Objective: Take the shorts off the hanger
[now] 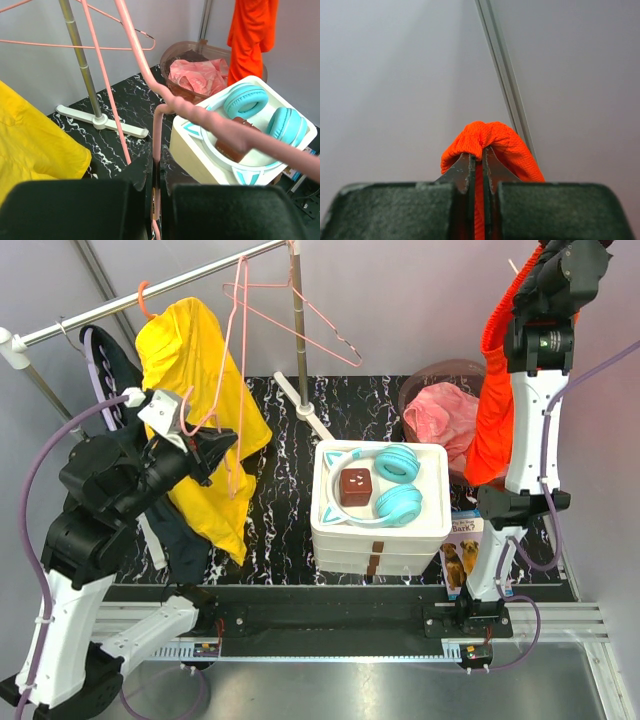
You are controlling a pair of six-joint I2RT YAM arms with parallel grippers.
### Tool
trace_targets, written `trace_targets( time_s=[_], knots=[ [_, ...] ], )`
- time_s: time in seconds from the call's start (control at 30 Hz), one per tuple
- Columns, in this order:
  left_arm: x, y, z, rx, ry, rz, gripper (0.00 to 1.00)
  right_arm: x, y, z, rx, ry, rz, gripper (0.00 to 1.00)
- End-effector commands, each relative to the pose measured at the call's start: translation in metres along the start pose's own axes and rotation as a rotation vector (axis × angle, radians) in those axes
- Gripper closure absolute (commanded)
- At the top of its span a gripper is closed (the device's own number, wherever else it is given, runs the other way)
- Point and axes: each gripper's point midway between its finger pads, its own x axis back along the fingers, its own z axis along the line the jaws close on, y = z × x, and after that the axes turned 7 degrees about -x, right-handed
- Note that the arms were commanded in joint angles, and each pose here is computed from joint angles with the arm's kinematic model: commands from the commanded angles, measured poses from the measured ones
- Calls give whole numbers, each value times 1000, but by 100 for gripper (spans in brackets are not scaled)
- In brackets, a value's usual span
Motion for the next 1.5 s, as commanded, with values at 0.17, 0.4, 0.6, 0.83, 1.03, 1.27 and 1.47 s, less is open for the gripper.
trace_targets(
  time_s=[0.17,0.4,0.6,0.83,1.03,1.27,1.47],
  knots=[
    [-6,18,4,22,16,-23,100,31,-156,-42,35,-150,388,100],
    [-11,7,-1,91,-2,7,100,159,-290,-136,-12,-427,951,42],
    [-21,0,0,169,12,38,100,213,-272,-146,29,-407,1124,0],
    [-37,-8,1,283,28,76,100,278,-240,-117,-127,-272,1310,0],
    [-51,-17,-5,425,19,121,100,328,-224,-91,-140,-162,1400,0],
    [-61,-30,13,566,166,170,100,338,-215,-67,-169,-56,1458,0],
    [-79,-36,34,652,258,204,100,348,-208,-36,-191,72,1512,0]
  ],
)
